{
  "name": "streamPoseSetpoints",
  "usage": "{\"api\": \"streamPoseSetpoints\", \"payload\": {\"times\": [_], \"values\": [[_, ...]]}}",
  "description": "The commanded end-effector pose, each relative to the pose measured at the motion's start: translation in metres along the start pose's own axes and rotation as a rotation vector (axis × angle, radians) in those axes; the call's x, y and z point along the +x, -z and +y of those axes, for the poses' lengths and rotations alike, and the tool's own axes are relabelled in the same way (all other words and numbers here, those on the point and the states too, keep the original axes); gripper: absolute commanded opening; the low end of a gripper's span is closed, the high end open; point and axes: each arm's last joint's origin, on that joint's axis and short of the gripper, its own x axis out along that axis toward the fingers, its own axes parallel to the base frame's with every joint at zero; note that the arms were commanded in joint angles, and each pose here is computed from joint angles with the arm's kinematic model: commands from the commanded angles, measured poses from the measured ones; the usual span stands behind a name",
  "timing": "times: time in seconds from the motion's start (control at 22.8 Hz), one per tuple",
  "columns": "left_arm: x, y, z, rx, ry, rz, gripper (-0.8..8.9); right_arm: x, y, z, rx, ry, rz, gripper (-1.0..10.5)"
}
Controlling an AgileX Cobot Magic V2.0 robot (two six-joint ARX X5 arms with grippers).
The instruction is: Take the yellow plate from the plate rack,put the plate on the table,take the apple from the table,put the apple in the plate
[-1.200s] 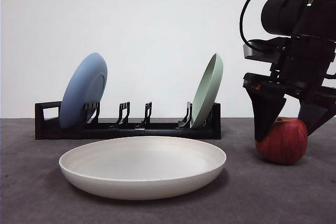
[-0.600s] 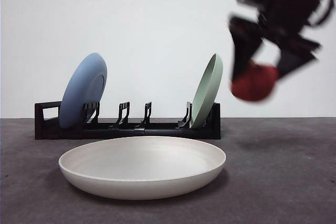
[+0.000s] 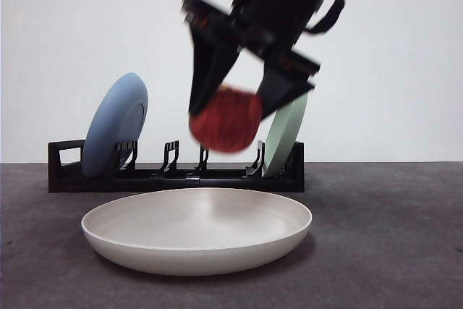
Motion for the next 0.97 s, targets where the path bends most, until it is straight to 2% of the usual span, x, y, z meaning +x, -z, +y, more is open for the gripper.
{"api": "streamPoseSetpoints", "payload": {"times": [0.04,0.13,0.22,0.62,0.97], "values": [[-0.001,0.001,0.001,0.012,-0.005,0.006,1.84,0.019,0.004,0.004,0.003,0.004,0.047,-0.1],[0.0,0.003,0.001,0.018,-0.008,0.018,1.59,0.033,0.008,0.007,0.001,0.007,0.087,-0.1],[0.0,0.003,0.001,0.022,-0.009,0.02,-0.04,0.046,0.013,0.009,0.001,0.009,0.128,-0.1],[-0.001,0.004,0.002,0.038,-0.012,0.031,-0.08,0.057,0.019,0.018,-0.03,0.047,0.176,-0.1],[-0.001,0.004,0.002,0.038,-0.012,0.031,-0.08,0.061,0.024,0.018,-0.029,0.055,0.214,-0.1]]}}
